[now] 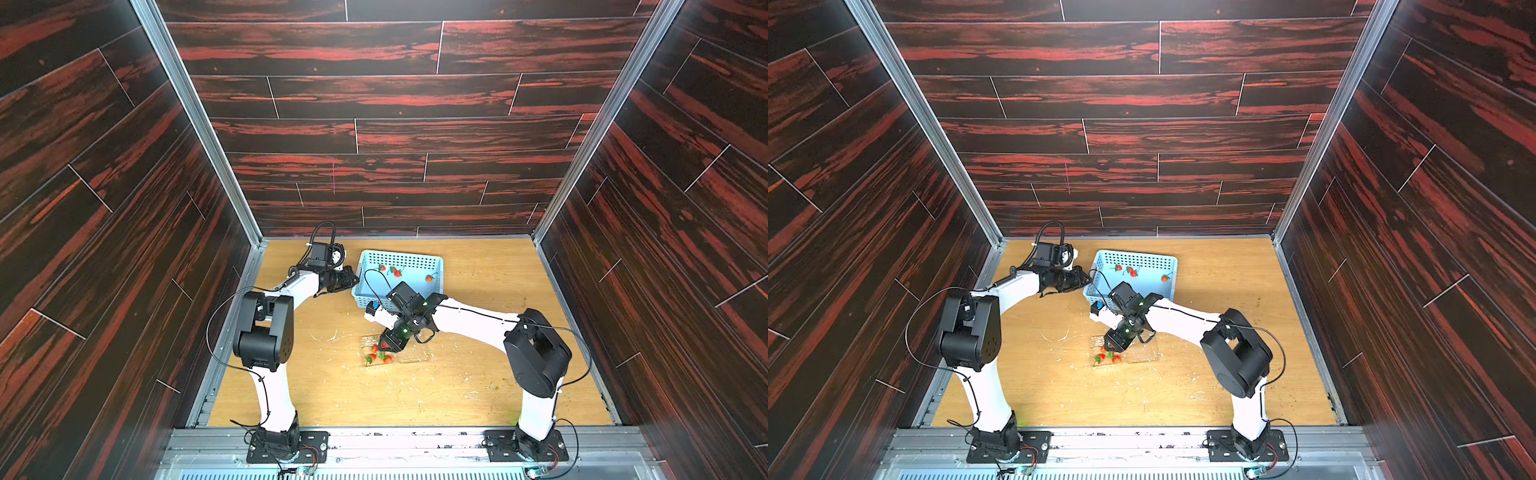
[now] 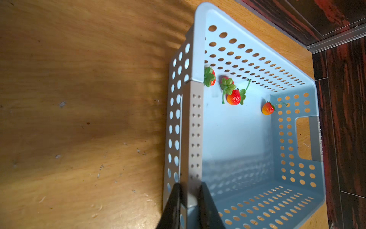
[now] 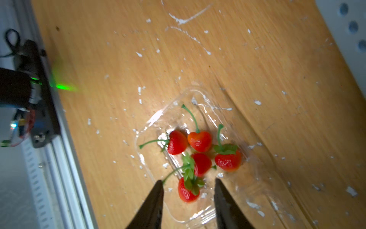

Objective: Pack strawberries into containers
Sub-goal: Pick up the strawberry from the basket.

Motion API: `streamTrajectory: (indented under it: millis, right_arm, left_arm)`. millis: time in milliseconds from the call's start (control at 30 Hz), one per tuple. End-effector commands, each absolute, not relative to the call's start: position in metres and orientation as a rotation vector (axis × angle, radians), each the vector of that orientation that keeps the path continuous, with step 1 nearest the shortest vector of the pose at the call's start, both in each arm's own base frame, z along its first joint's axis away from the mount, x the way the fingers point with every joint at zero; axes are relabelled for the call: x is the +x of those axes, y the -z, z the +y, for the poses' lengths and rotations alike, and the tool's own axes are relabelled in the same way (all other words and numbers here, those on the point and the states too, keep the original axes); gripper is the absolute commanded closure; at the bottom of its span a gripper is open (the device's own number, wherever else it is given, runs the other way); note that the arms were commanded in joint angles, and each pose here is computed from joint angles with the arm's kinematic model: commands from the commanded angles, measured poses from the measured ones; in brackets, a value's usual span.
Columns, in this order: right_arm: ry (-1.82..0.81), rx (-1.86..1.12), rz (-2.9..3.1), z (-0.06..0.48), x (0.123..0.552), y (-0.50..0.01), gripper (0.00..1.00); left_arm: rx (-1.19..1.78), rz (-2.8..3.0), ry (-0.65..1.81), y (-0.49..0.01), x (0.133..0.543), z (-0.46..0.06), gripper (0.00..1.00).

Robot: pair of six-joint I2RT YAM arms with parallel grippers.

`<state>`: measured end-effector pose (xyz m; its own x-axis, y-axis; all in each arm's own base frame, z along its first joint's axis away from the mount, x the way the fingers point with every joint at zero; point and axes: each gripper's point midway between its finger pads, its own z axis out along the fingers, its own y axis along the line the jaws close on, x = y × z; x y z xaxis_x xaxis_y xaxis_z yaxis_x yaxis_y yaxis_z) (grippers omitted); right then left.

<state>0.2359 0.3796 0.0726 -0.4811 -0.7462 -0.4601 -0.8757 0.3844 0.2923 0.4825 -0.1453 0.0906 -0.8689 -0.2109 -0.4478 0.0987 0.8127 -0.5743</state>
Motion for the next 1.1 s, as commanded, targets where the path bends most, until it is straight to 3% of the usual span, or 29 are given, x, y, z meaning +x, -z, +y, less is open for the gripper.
streamTrajectory:
  millis: [0, 233, 467, 733, 1067]
  right_arm:
    - [-0.713, -1.413, 2.357, 0.381, 0.248, -0.085, 0.52]
    - [-0.681, -1.061, 2.289, 0.353, 0.356, -0.145, 0.49]
    - [-0.479, -0.939, 2.375, 0.345, 0.457, -0.102, 0.49]
    - [-0.365, -0.883, 2.459, 0.345, 0.504, -0.057, 0.48]
    - [-0.237, -0.762, 2.468, 0.335, 0.531, -0.048, 0.47]
  left_arm:
    - [-0.081, 2.477, 0.808, -0.098, 0.486, -0.144, 0.85]
    - [-0.076, 2.473, 0.814, -0.098, 0.485, -0.145, 0.85]
    - [-0.073, 2.448, 0.843, -0.109, 0.486, -0.148, 0.85]
    - [-0.057, 2.443, 0.845, -0.117, 0.483, -0.149, 0.85]
    - [-0.048, 2.447, 0.84, -0.121, 0.475, -0.147, 0.86]
